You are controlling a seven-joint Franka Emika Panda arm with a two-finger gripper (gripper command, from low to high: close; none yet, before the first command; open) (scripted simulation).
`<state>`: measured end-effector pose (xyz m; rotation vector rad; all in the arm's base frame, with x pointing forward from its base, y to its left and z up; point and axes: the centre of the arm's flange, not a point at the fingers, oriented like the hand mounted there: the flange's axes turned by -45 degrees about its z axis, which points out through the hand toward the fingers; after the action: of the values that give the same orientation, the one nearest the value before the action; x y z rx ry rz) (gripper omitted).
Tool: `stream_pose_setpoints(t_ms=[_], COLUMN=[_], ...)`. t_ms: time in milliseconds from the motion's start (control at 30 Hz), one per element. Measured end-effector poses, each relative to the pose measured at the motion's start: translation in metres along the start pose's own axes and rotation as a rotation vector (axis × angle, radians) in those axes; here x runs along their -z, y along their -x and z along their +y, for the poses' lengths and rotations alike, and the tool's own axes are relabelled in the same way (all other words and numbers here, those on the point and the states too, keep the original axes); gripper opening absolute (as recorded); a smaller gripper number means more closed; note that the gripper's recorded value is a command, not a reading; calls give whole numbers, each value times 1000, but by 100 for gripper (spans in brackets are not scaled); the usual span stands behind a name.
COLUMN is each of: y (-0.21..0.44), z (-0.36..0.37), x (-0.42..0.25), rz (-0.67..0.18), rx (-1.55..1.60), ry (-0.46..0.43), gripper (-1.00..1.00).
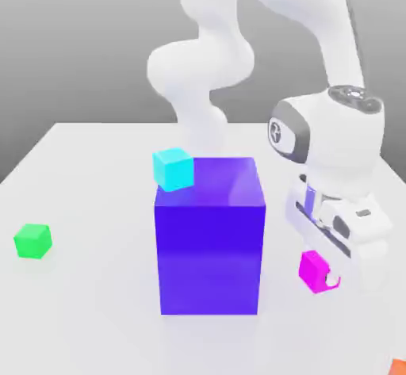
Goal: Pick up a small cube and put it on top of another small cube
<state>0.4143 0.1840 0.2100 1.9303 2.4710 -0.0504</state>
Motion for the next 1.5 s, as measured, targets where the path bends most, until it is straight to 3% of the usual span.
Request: stream_pose_setpoints(t_ms=[167,333,433,600,867,1500], y=[103,229,325,463,474,475], z=[51,25,-28,-193,-329,-324], x=[38,59,64,56,21,-15], rz=[-38,-64,-72,-63,23,46], rx=[-330,-634,-879,-1367,-1701,-1696], ry=[2,10,9,-5,-10,15], gripper=[-100,-100,-100,-100,-100,-100])
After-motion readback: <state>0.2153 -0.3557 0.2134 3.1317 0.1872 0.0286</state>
